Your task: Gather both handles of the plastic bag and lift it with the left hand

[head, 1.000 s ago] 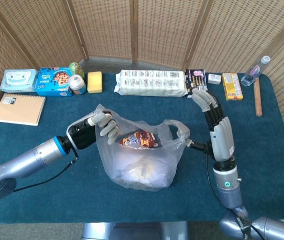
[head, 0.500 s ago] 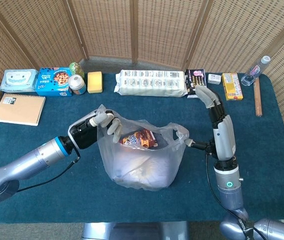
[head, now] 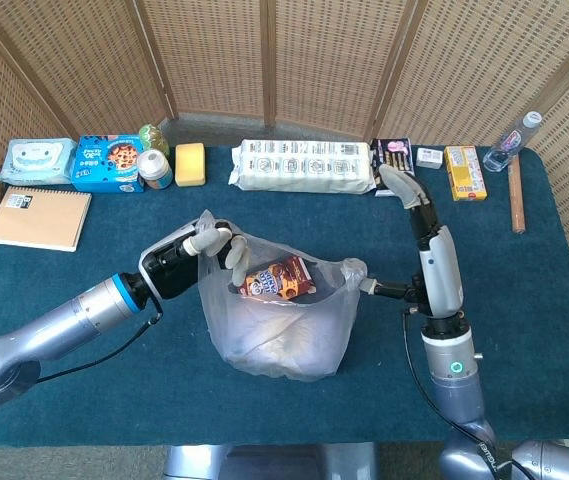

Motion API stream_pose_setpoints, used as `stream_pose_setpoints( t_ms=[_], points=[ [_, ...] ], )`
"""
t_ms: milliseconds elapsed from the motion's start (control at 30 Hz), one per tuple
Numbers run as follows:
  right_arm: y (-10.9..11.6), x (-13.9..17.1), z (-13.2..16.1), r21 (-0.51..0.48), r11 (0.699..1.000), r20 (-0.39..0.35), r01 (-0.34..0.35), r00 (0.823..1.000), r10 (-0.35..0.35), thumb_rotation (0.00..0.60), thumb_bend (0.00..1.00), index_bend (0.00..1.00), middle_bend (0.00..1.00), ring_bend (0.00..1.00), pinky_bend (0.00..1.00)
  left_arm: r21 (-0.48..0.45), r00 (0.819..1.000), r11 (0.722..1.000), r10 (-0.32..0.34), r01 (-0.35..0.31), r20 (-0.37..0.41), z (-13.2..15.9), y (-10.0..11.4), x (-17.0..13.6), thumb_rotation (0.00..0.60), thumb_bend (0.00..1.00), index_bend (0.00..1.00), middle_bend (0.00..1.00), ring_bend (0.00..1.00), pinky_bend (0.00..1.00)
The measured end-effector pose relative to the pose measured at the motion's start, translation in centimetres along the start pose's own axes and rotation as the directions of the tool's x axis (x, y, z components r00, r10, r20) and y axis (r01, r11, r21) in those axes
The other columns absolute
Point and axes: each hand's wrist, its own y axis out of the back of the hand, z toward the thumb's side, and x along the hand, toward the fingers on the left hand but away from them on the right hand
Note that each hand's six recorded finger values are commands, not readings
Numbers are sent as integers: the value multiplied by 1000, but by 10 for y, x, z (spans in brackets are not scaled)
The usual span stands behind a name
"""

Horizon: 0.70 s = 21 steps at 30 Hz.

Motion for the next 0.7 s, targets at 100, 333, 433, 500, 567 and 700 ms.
stream_pose_setpoints(
  t_ms=[100, 333, 433, 500, 567, 700],
  points=[
    [0, -2, 0, -11, 1000, 14, 3, 1000, -3, 600, 159, 69, 112, 101, 42, 4, 1000, 1000, -2, 2, 0, 0, -1, 1, 321, 316, 709, 604, 482, 522],
    [0, -6, -1, -72, 997, 71, -2, 997, 7, 600, 156, 69, 112, 100, 42, 16, 1000, 1000, 0, 0, 0, -1, -2, 2, 320, 316, 708, 591, 464, 500],
    [0, -8, 1, -88, 996, 79, -5, 997, 12, 600, 154, 69, 112, 99, 41, 29, 1000, 1000, 1, -1, 1, -1, -2, 2, 320, 316, 694, 578, 447, 478],
    [1, -8, 2, -98, 995, 85, -5, 996, 13, 600, 152, 69, 112, 97, 39, 38, 1000, 999, 2, -2, 1, 0, -3, 3, 320, 316, 672, 561, 429, 459],
    [1, -8, 2, -107, 994, 90, -4, 996, 14, 600, 152, 70, 112, 95, 36, 55, 1000, 998, 2, -2, 0, -1, -3, 3, 315, 316, 650, 546, 417, 449],
    [1, -6, 3, -117, 993, 102, -6, 995, 18, 600, 150, 70, 112, 93, 35, 87, 1000, 996, -6, 7, -8, -2, -5, 4, 322, 317, 600, 517, 395, 435]
  ],
)
